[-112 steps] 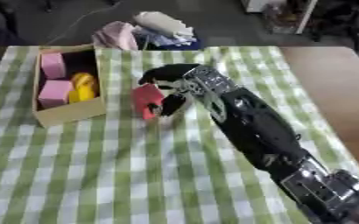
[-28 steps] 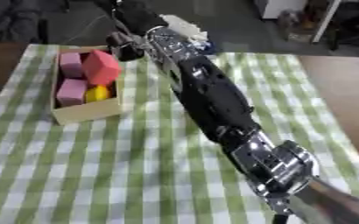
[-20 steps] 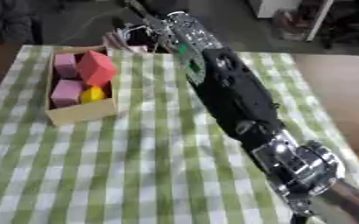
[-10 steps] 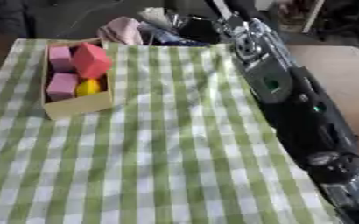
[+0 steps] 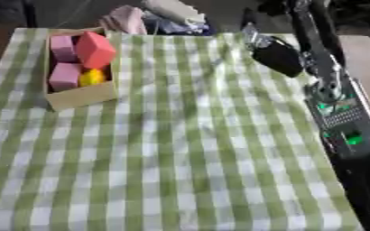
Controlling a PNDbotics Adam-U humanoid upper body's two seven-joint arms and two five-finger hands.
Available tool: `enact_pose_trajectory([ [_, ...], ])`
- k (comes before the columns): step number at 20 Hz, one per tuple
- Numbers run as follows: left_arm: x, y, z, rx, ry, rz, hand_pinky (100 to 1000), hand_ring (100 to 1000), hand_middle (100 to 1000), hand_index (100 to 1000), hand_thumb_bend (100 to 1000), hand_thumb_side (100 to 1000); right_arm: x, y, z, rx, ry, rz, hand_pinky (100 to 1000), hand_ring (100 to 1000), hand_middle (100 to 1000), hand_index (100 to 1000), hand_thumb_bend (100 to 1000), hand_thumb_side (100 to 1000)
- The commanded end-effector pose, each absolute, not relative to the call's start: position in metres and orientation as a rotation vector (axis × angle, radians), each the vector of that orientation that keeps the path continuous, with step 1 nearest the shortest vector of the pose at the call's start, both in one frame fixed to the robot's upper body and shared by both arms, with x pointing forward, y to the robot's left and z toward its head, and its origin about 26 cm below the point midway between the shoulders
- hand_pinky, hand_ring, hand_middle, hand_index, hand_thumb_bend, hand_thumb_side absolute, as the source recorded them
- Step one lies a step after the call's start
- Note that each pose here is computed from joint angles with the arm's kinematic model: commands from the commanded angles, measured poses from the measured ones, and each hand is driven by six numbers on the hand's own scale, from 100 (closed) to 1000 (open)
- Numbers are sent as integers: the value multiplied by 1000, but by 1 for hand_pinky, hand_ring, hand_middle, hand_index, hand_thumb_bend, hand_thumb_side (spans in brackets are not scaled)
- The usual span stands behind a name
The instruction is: Pick up objects on the table and place them in the box.
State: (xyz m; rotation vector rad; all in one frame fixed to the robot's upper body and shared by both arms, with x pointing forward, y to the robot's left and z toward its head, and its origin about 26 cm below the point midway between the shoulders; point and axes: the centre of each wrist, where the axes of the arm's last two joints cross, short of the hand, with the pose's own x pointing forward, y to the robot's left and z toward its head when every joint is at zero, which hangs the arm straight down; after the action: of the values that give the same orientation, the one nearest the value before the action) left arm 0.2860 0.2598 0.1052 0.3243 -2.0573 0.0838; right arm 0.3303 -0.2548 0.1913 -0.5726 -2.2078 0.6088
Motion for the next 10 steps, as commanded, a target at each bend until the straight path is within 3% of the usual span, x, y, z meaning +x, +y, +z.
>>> enact_pose_trajectory([
  [1, 284, 263, 106, 351, -2050, 71, 648, 626, 707, 752, 313, 745, 321, -261, 192, -569, -2247, 530, 693, 655, 646, 766, 100, 462],
  [8, 281, 264, 100, 371, -2019, 75, 648, 630, 712, 754, 308, 750, 311, -263, 168, -531, -2226, 455, 684, 643, 632, 737, 100, 464],
  [9, 281, 263, 99, 369, -2015, 75, 649, 636, 720, 761, 308, 743, 312, -263, 163, -523, -2208, 442, 681, 647, 636, 787, 100, 427],
  [10, 281, 263, 98, 366, -2011, 73, 649, 637, 720, 761, 301, 755, 311, -263, 155, -503, -2185, 421, 682, 648, 637, 800, 100, 453],
])
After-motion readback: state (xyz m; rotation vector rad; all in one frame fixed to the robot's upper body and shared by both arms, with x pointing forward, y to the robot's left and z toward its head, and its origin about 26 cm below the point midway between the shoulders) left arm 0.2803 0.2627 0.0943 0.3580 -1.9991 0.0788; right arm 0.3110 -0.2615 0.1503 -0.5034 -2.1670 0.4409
